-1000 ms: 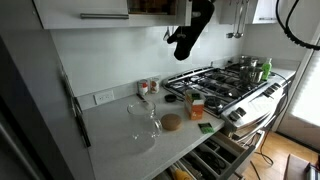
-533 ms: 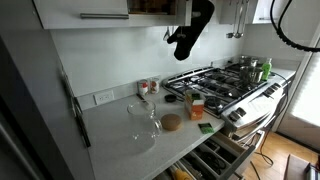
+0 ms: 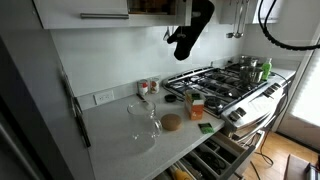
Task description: Open the right door of the upper cabinet on the left and remove the orange spatula then put it in the glass jug
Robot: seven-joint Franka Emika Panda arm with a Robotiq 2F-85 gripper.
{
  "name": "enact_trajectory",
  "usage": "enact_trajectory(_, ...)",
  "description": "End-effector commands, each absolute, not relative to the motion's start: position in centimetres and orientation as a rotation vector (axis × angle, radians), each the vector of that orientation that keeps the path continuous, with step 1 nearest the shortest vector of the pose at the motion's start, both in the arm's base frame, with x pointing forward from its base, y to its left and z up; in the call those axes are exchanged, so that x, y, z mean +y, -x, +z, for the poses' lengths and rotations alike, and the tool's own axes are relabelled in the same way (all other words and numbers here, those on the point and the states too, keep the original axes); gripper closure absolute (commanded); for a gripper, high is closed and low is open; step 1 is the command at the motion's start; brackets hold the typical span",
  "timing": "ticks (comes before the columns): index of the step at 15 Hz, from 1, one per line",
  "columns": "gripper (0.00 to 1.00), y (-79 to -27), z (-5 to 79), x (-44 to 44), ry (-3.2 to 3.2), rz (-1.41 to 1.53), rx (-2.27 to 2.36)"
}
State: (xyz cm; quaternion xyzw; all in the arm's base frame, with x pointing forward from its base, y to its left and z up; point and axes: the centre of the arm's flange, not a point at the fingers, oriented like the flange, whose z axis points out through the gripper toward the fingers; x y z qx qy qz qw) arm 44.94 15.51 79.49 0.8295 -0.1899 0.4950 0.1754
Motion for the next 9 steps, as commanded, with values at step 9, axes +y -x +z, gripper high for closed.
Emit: enact_trajectory(9, 0.0, -43.6, 79.4, 12.2, -2.279, 1.138, -0.692)
